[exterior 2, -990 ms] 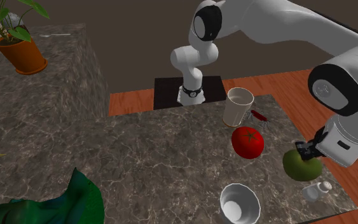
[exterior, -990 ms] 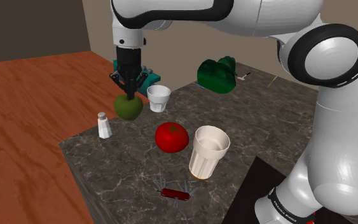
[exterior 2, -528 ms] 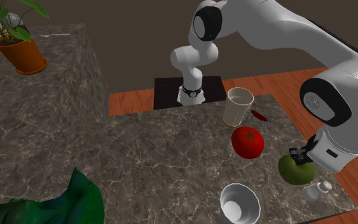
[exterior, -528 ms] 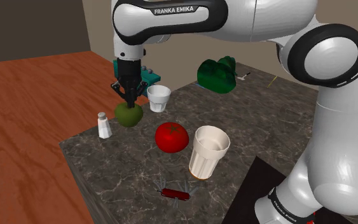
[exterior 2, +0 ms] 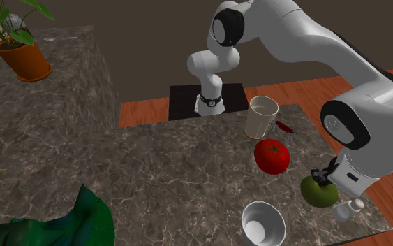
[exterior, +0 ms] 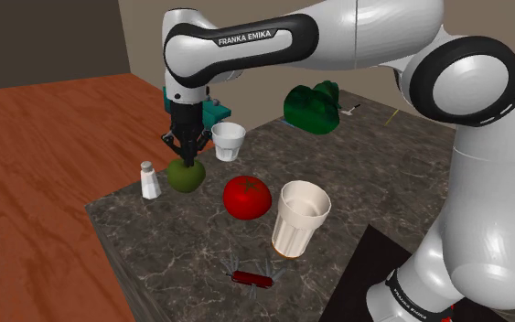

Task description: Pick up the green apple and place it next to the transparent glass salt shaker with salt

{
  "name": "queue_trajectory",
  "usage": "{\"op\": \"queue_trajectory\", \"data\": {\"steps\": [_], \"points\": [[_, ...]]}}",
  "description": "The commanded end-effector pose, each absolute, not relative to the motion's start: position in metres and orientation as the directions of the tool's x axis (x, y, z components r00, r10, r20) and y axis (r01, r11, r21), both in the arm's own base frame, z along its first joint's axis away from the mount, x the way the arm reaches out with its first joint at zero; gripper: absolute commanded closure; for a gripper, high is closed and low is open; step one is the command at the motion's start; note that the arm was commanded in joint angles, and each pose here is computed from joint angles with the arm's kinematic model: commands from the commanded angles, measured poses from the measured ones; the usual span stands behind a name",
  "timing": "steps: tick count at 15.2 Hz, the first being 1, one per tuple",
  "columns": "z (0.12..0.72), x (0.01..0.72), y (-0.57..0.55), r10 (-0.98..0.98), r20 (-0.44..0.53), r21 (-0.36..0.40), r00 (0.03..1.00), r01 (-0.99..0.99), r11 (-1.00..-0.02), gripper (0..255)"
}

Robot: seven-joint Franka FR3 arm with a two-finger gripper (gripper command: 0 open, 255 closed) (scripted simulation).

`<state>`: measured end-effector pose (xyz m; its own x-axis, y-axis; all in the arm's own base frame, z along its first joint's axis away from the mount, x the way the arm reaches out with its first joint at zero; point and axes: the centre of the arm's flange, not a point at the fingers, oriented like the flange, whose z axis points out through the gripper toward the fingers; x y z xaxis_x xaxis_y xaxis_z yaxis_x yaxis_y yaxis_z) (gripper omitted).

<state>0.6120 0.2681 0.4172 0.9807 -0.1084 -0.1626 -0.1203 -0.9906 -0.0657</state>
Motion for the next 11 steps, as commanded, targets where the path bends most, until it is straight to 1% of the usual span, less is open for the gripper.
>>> {"op": "queue_trajectory", "data": {"steps": [1,7,8,11], "points": [[0.4144,0.6118,0.2684,-0.108,-0.162,-0.066,0.981,-0.12,-0.991,255],[0.4144,0.6118,0.2684,-0.108,-0.162,-0.066,0.981,-0.12,-0.991,255],[0.4144,0.6118,0.2684,-0.108,-0.162,-0.066,0.981,-0.12,-0.991,0],[0.4144,0.6118,0.2684,-0.108,-0.162,-0.066,0.981,-0.12,-0.991,0]]}}
